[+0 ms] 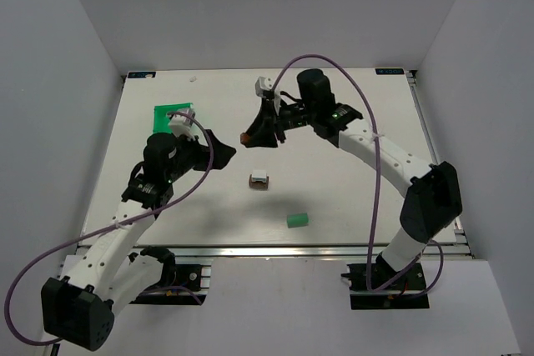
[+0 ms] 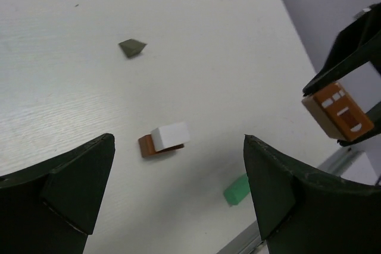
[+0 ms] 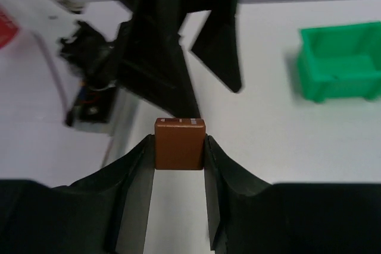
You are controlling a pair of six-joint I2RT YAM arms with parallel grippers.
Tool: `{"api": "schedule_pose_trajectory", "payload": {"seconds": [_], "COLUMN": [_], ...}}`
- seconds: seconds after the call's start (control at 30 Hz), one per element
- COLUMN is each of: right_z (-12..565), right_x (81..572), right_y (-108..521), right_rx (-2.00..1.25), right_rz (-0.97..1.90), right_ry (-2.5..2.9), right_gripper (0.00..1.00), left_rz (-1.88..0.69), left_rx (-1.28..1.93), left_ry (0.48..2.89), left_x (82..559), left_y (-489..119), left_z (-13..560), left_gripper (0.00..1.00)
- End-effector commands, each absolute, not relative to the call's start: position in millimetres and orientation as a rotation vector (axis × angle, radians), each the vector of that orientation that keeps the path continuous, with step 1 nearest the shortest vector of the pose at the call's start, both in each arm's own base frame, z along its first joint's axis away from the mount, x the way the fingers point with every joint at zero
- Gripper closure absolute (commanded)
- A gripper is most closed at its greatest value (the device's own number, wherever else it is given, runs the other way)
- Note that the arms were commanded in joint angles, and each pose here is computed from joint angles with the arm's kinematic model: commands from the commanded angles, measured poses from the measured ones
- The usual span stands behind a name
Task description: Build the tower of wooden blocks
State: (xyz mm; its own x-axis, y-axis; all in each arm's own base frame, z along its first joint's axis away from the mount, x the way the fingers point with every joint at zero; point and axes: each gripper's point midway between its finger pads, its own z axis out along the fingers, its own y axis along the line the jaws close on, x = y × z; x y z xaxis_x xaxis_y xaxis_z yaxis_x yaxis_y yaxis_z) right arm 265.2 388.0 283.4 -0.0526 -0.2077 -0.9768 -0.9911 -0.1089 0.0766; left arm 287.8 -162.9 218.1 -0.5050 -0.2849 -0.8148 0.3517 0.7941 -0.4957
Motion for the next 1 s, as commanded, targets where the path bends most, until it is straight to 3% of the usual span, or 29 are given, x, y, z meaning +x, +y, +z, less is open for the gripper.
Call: {"api": "schedule_pose_trajectory", "payload": {"seconds": [0.0, 0.07, 0.17, 0.2, 0.33, 0.8, 0.97], "right_z": [295.1, 305.0, 309.2, 316.1, 319.0, 309.4, 311.2], "right_x": [207.6, 189.6, 175.9, 164.9, 178.5, 230.0, 235.4], "right_y": [365.1, 347.7, 332.3, 323.3, 332.5, 357.7, 362.8], "right_rx": [-1.497, -1.475, -1.528, -1.447, -1.408, -0.995, -0.924], "right_rz": [1.645, 1.812, 1.759, 1.912, 1.964, 2.287, 2.323], "right_ry": [1.178, 1.242, 1.049, 1.245, 1.264, 1.555, 1.583], "right_gripper": [0.78, 0.78, 0.76, 0.75, 0.77, 0.72, 0.72], "left_rz": [-0.912, -0.940, -0.969, -0.972, -1.009, -1.034, -0.954], "left_rx": [0.215, 0.274, 0.406, 0.448, 0.536, 0.566, 0.488], "left_ry": [1.805, 1.763, 1.639, 1.593, 1.501, 1.545, 1.548], "left_x": [266.8, 256.8, 238.3, 231.3, 217.9, 233.3, 264.2], "left_y": [-180.2, -184.9, -191.8, -192.8, -198.9, -209.2, -206.2], "left_z": [247.7, 253.2, 267.5, 273.1, 279.9, 272.4, 278.5], "left_gripper": [0.02, 0.02, 0.02, 0.02, 0.02, 0.02, 0.02]}}
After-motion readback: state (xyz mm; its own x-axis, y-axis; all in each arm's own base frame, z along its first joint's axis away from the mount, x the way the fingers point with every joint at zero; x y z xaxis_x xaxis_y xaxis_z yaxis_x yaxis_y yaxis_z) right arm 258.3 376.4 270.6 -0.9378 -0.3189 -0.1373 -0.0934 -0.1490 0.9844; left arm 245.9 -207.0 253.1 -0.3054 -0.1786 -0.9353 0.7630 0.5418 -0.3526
